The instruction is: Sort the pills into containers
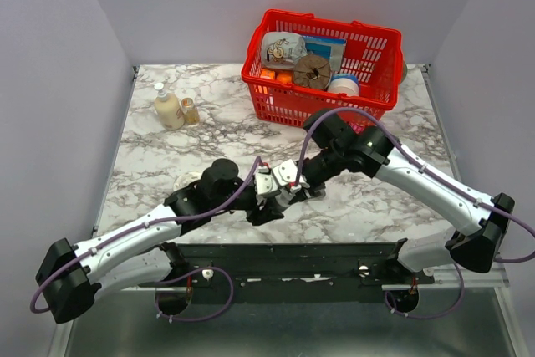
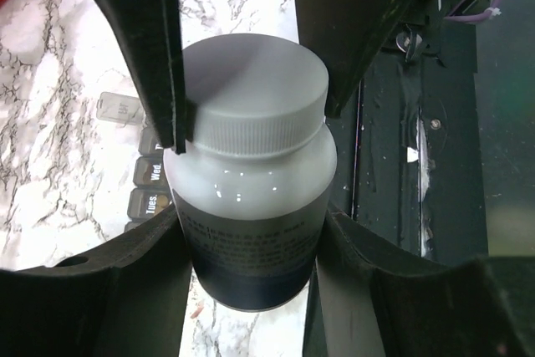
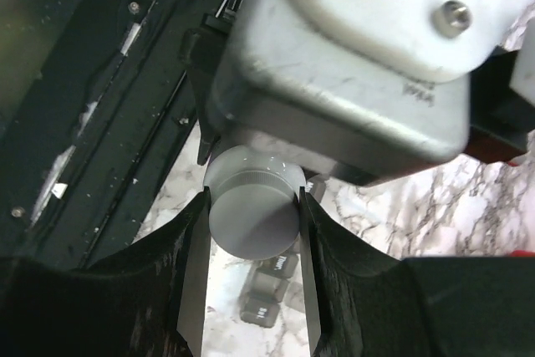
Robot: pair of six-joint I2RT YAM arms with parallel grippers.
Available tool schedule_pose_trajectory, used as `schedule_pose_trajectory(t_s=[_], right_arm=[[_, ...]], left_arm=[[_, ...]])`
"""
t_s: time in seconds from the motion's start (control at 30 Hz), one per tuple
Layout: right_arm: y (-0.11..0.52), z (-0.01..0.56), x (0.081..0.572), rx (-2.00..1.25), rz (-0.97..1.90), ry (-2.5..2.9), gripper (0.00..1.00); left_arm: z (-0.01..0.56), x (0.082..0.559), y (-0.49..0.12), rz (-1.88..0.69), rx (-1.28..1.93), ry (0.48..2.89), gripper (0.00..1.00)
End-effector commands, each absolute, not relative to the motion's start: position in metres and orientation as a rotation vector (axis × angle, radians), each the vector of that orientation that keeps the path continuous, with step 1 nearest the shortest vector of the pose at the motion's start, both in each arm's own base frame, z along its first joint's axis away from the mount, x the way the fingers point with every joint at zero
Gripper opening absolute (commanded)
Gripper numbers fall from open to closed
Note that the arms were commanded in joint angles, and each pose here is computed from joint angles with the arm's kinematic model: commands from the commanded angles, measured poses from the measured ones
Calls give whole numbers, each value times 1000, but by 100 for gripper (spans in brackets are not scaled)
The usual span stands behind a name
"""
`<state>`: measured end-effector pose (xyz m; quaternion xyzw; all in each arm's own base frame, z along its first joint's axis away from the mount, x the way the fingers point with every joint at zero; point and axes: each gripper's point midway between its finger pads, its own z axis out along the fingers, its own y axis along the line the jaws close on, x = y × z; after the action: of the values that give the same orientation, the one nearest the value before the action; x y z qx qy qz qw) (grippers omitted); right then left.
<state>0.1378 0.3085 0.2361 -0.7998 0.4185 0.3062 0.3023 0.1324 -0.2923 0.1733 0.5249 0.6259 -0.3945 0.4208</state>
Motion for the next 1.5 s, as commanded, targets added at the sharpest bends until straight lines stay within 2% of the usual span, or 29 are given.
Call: schedule_pose_trajectory(t_s=[0.0, 0.23, 0.33, 0.4, 0.43, 0.47, 0.57, 0.67, 0.7, 0.73, 0.87, 1.0, 1.23, 1.33, 1.4, 1.43, 1.47], right_arm=[[293, 226, 123, -2209, 812, 1078, 8], [287, 222, 115, -2158, 885, 1166, 13], [290, 227, 112, -2110, 955, 1210, 19], [292, 233, 111, -2055, 1004, 1265, 29], [295, 238, 114, -2030, 1016, 1272, 37], [296, 242, 114, -2004, 1047, 1286, 54], [300, 259, 122, -1896, 1109, 1348, 78], [303, 278, 130, -1764, 1199, 1419, 87], [303, 282, 130, -1705, 1241, 1485, 88], [306, 287, 135, -1662, 1242, 1492, 88], [308, 283, 168, -1377, 1166, 1726, 99], [306, 264, 192, -1138, 1086, 1958, 99], [309, 246, 191, -1120, 1122, 2031, 89], [309, 241, 193, -1125, 1107, 2052, 78], [309, 240, 191, -1144, 1121, 2053, 67], [310, 241, 189, -1150, 1131, 2051, 60], [310, 242, 187, -1158, 1148, 2050, 43]], left_arm=[[209, 138, -293, -993, 1238, 1425, 0], [218, 137, -291, -1007, 1201, 1397, 0], [217, 137, -290, -1003, 1196, 1407, 0], [215, 138, -290, -1000, 1196, 1414, 0], [214, 138, -290, -999, 1198, 1418, 0], [213, 138, -290, -998, 1199, 1425, 0], [211, 139, -290, -999, 1197, 1445, 0], [209, 143, -291, -988, 1180, 1469, 0], [210, 144, -291, -985, 1172, 1474, 0], [210, 146, -291, -979, 1162, 1483, 0], [206, 155, -292, -959, 1118, 1552, 0], [204, 160, -293, -963, 1080, 1594, 0], [205, 164, -295, -951, 1068, 1607, 0], [205, 166, -295, -943, 1065, 1608, 0], [204, 166, -294, -940, 1064, 1612, 0], [204, 166, -294, -938, 1063, 1614, 0], [204, 167, -294, -934, 1063, 1615, 0]])
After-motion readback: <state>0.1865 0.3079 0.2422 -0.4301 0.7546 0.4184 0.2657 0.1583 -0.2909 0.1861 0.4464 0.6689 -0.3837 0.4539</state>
